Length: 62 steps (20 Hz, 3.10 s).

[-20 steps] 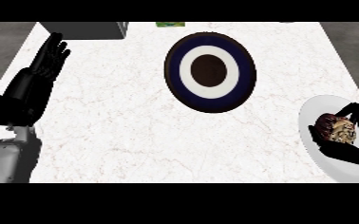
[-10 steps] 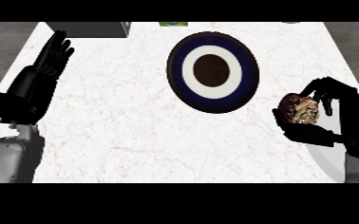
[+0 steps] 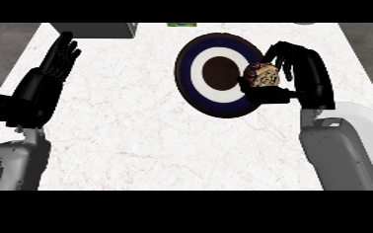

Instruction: Pick the cupcake from the plate and place it in the plate

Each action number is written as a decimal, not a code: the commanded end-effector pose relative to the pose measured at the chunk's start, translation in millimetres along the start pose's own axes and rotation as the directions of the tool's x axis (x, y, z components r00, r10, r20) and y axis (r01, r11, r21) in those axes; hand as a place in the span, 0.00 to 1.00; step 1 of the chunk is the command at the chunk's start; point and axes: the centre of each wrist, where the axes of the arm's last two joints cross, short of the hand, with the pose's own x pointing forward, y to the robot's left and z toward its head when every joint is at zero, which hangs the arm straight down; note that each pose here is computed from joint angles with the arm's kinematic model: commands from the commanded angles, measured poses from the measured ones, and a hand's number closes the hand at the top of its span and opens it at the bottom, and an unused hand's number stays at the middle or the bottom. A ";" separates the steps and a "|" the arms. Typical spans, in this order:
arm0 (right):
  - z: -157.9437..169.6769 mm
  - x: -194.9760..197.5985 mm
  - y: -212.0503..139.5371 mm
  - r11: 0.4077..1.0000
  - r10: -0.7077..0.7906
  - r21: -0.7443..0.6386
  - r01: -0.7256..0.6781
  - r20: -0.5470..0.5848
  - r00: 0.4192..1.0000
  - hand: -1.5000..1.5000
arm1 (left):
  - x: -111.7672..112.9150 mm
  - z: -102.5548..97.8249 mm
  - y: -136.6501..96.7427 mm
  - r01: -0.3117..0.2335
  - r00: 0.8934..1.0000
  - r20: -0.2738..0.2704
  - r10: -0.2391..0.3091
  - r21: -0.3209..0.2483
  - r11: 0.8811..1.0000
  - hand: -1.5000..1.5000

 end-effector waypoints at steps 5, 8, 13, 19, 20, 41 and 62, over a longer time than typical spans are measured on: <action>-54.8 14.0 72.6 0.996 0.082 0.021 -0.081 -0.051 0.995 1.00 | -2.4 -7.5 12.3 0.000 1.000 0.012 0.000 -0.010 1.000 0.50; -76.1 15.1 73.3 0.994 0.097 0.052 -0.094 -0.051 0.994 1.00 | 6.0 -5.2 12.0 -0.004 1.000 0.002 0.004 0.001 1.000 0.50; -73.2 -0.7 112.4 0.999 0.008 0.048 0.001 -0.173 0.985 1.00 | 1.7 -0.7 6.5 0.010 1.000 0.016 -0.009 -0.024 1.000 0.50; -87.8 0.3 123.5 0.990 -0.083 0.102 0.099 -0.148 0.986 0.00 | -4.1 -15.9 -3.7 0.002 1.000 0.019 -0.002 -0.036 0.999 0.50; -74.9 -5.5 135.2 0.989 -0.121 0.071 0.133 -0.147 0.982 0.00 | 7.9 -22.7 -11.0 0.009 0.999 0.038 -0.008 -0.035 0.999 0.50; -68.4 -106.8 25.8 0.773 -0.605 -0.262 0.578 -0.034 0.795 0.00 | -12.0 14.3 14.3 0.004 1.000 -0.015 -0.004 0.010 1.000 0.50; 28.0 -228.5 -70.9 0.810 -0.550 -0.236 0.537 0.010 0.835 0.00 | -3.4 -8.3 -10.0 0.012 1.000 -0.002 -0.012 0.007 1.000 0.50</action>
